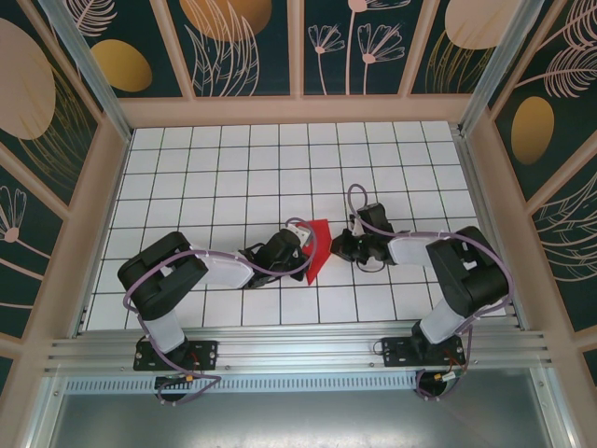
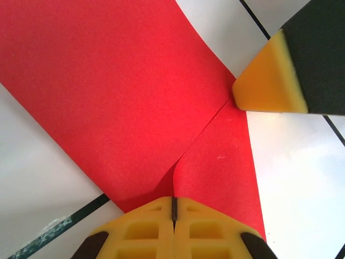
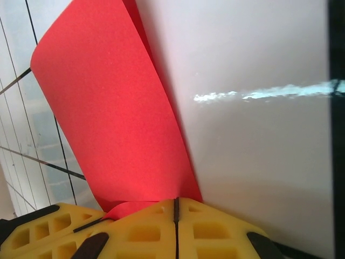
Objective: Fold a paper plane with a square sheet of paper (pick it up from the middle)
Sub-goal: Third fold the triangle at the center of the table.
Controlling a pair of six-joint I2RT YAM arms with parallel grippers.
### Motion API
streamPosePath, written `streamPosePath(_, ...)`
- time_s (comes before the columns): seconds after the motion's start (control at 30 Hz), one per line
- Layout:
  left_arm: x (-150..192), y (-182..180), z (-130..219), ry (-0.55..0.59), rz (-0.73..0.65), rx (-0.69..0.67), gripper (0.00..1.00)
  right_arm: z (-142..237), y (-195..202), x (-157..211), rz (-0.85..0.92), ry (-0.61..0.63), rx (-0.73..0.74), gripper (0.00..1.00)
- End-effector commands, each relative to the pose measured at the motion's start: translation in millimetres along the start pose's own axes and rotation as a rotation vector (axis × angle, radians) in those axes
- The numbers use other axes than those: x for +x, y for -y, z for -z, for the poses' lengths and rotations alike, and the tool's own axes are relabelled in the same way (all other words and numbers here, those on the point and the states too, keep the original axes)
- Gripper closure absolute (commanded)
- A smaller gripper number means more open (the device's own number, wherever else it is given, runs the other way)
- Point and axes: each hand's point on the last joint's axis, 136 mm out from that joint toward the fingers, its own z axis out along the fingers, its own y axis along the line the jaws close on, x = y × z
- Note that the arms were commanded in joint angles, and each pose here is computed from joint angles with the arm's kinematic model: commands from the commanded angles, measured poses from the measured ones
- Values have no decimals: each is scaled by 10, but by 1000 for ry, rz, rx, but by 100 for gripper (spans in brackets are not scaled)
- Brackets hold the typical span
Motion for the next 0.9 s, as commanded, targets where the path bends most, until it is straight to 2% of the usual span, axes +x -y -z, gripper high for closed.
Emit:
streamPosePath(0.0, 259, -137, 13, -85, 8, -37, 100, 150, -173, -144, 45, 45, -14, 91)
streamPosePath(0.23, 247, -135, 4, -83, 14, -38, 100, 10, -107, -66, 20, 5, -32, 91)
streamPosePath(0.4, 263, -145, 1, -87, 15, -41, 100, -106, 170, -1, -13, -10, 62, 91)
streamPosePath(0.5, 283, -158, -2, -91, 17, -45, 100, -119, 193, 1, -13, -16, 73, 92)
streamPosePath(0.7, 273, -173, 5, -85, 25, -54, 100, 112, -145, -111, 46, 29, 22, 91)
streamPosePath(0.87, 259, -181, -2, -80, 29, -61, 100, 150, -430, 62, 84, 2, -67, 91)
